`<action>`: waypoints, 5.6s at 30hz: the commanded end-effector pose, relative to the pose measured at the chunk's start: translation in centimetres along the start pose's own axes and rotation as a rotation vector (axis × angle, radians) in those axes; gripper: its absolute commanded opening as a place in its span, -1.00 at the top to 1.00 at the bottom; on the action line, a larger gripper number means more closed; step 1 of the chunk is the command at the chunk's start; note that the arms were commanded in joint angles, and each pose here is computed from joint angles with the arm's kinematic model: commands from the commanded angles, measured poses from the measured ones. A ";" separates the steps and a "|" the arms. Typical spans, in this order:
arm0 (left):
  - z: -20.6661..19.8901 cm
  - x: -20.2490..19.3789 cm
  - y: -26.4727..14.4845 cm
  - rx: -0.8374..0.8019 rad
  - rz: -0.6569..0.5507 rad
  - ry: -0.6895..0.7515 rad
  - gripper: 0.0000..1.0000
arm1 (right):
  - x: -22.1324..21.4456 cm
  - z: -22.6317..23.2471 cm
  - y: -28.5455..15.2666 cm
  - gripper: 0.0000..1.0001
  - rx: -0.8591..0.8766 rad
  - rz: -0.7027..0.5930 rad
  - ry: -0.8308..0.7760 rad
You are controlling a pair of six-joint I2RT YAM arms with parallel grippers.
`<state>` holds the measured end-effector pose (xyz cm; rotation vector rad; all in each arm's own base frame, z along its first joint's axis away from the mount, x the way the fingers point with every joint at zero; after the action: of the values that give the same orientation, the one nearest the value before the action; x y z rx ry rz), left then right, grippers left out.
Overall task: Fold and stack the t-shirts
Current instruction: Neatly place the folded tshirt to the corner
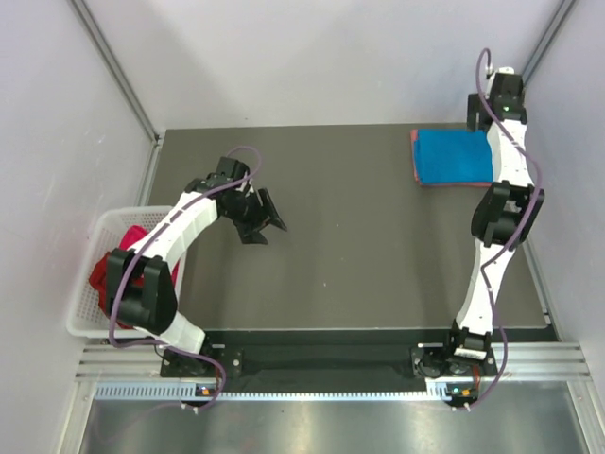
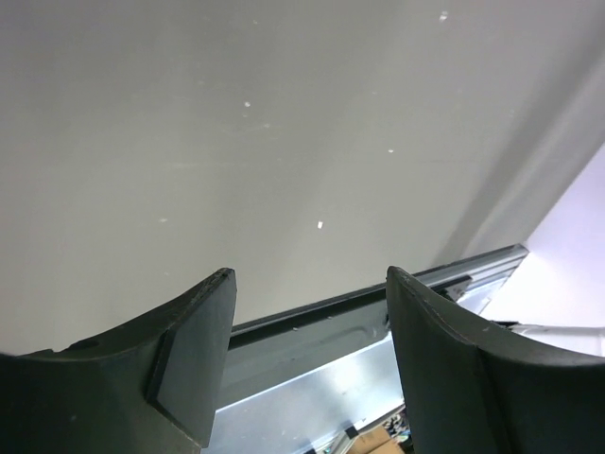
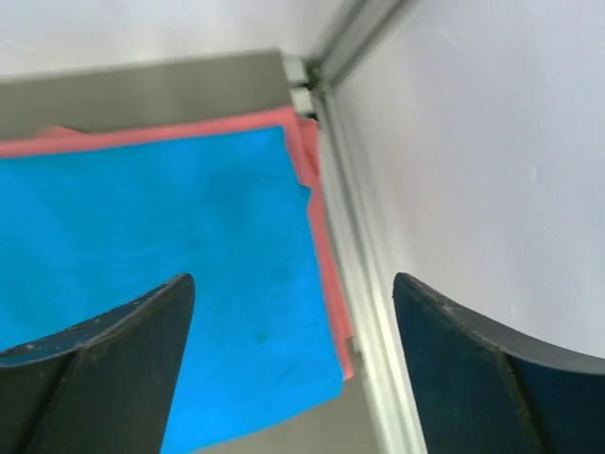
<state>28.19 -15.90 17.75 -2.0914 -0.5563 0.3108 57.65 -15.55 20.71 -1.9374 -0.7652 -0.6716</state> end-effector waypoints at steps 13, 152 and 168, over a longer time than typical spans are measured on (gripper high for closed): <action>-1.6 -3.7 -5.3 -0.150 -0.061 -0.080 -0.36 | -0.6 3.4 -3.6 0.90 0.344 -0.018 0.291; -2.8 -7.2 -2.4 -0.176 -0.068 0.249 -0.37 | -2.2 6.4 -4.8 1.00 0.723 -0.421 1.112; -0.8 -8.5 -4.8 -0.144 -0.084 0.257 -0.37 | -8.5 16.2 0.4 1.00 0.889 -0.196 1.239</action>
<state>20.48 -19.00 21.25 -2.1993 -0.5039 -0.0106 54.45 -5.39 6.50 -0.4825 -0.2673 -1.2096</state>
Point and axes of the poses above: each gripper's point midway between its finger pads, its own y axis out along the fingers, its own z axis along the line the jaws close on, x = y × z, the point moved 5 cm from there along -y, back along the fingers, and after that the axes turned 9 degrees about -y, right-handed, at the moved point
